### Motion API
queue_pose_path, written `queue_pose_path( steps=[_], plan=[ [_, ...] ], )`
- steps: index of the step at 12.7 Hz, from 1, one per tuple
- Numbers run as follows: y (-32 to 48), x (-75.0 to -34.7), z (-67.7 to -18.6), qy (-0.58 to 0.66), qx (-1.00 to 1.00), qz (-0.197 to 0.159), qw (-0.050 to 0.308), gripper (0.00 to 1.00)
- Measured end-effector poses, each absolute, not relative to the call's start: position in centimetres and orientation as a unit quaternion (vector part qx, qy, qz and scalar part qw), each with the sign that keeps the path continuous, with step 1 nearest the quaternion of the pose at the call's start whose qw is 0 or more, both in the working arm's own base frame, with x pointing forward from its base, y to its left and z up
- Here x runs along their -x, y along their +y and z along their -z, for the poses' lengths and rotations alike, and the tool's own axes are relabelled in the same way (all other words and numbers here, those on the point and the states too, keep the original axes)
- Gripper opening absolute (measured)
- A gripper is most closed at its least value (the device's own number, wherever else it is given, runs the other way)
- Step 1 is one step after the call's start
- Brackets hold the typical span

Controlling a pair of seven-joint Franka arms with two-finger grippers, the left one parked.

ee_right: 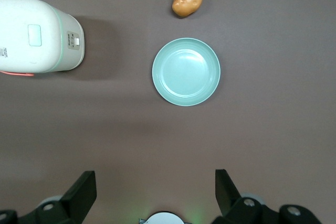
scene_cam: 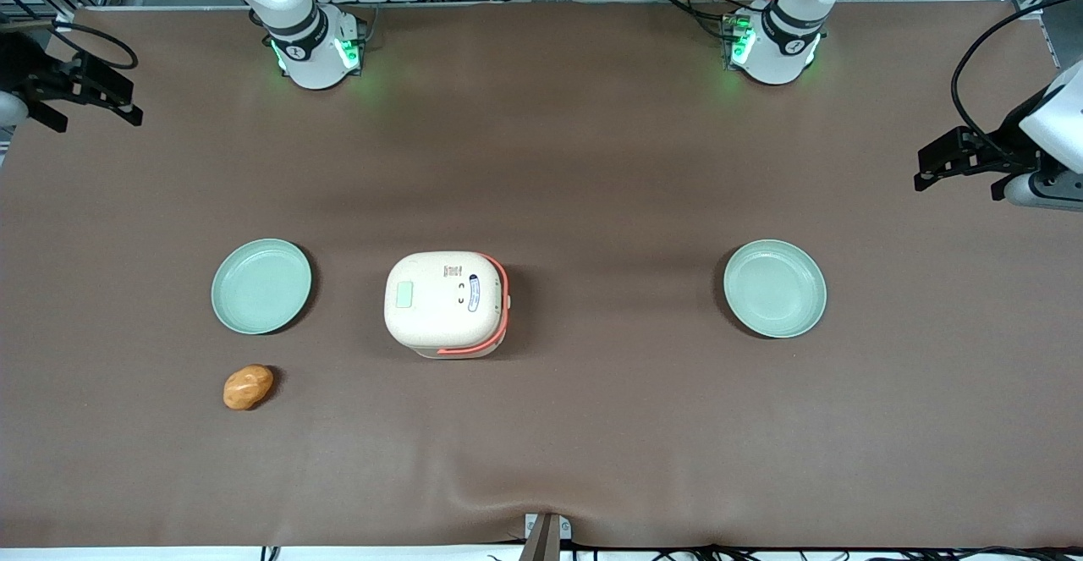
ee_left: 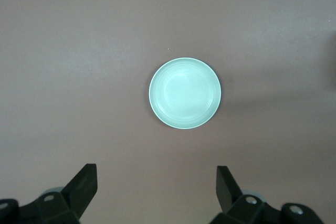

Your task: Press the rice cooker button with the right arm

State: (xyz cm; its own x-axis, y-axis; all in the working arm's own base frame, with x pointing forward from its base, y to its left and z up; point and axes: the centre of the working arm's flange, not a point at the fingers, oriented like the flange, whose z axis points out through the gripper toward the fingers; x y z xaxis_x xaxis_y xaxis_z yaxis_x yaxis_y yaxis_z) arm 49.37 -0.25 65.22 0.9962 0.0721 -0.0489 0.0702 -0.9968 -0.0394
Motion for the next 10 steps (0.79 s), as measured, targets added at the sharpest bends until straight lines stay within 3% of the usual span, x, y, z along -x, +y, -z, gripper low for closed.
queue_pose_path(
  steps=[3, 4, 10],
  plan=[
    [1.8, -49.6, -65.1, -0.055, 0.998, -0.026, 0.017, 1.00],
    [2.5, -49.5, -65.1, -0.062, 0.998, -0.026, 0.017, 0.91],
    [8.7, -50.8, -62.9, -0.085, 0.996, -0.034, 0.011, 0.17]
  ],
)
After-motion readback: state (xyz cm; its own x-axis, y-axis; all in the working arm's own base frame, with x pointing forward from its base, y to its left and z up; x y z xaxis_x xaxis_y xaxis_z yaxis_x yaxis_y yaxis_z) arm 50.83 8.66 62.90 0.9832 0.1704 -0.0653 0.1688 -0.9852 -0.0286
